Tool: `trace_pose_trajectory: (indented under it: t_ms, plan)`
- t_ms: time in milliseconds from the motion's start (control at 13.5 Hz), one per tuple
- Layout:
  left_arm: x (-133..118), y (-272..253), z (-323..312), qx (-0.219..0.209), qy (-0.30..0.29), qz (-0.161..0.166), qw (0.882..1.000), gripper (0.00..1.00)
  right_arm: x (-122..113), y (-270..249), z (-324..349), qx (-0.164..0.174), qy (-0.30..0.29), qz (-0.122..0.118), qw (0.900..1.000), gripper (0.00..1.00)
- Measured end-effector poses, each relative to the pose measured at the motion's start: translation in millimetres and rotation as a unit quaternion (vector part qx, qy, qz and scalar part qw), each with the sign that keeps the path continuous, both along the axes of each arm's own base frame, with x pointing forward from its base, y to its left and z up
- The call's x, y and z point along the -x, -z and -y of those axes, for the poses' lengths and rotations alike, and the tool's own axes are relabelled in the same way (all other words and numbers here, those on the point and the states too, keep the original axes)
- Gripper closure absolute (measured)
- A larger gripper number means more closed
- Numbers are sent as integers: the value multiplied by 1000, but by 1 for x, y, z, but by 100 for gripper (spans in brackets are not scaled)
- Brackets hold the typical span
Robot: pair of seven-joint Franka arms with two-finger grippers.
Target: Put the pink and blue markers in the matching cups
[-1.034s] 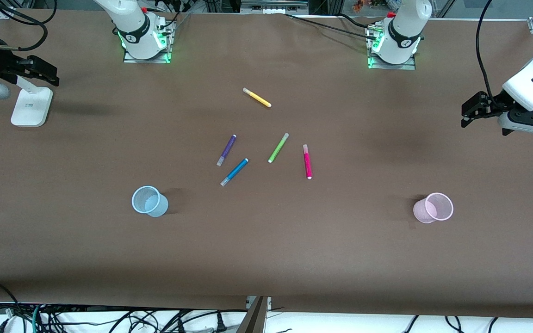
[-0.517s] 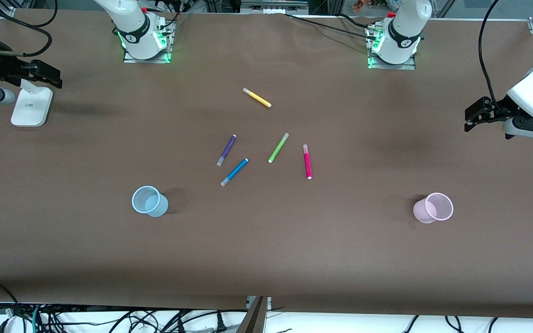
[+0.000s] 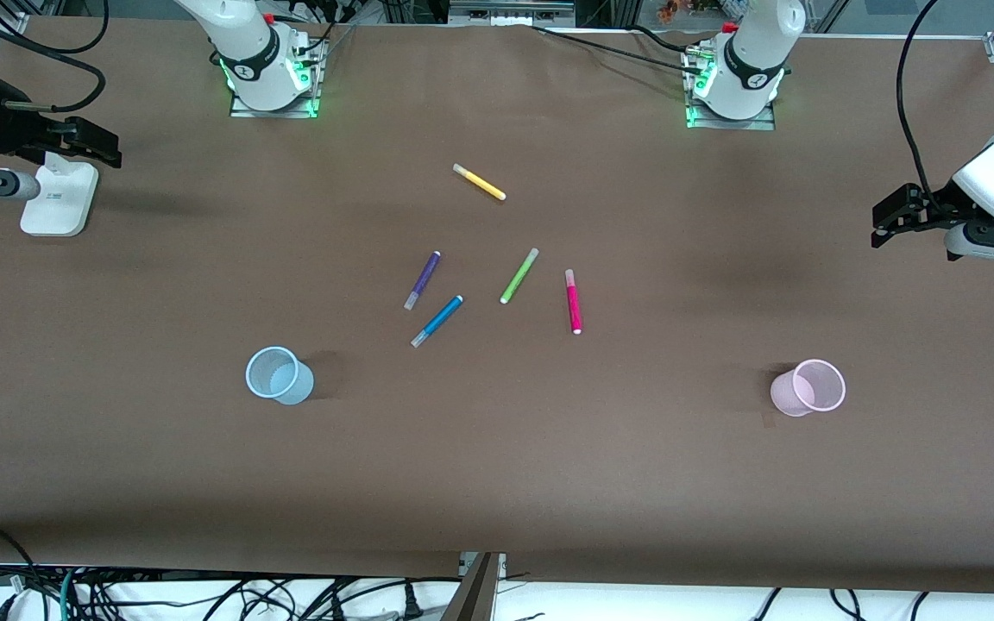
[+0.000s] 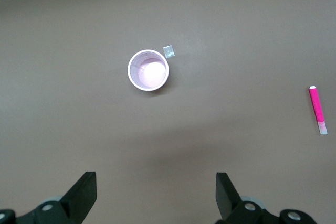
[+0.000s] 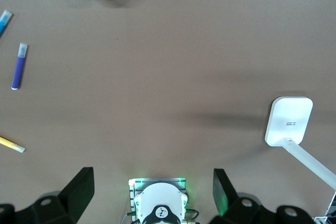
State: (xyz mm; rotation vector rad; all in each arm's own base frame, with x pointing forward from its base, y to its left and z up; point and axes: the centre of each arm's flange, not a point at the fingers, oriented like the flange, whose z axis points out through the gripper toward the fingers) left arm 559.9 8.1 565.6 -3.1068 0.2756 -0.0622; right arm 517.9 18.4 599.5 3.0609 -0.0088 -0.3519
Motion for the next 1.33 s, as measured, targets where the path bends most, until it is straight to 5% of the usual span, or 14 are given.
trace_pose_trajectory:
  t_ms: [369,664,1329]
  plan:
    - [-1,-4,12,0,11,4,1000,0,-5,2,-12,-4,-6,11,1000,0]
    - [-1,-5,21,0,18,4,1000,0,-31,28,-53,-31,86,34,995,0]
    - [3,-11,24,-1,21,-11,1000,0,-76,198,-254,-7,252,70,965,0]
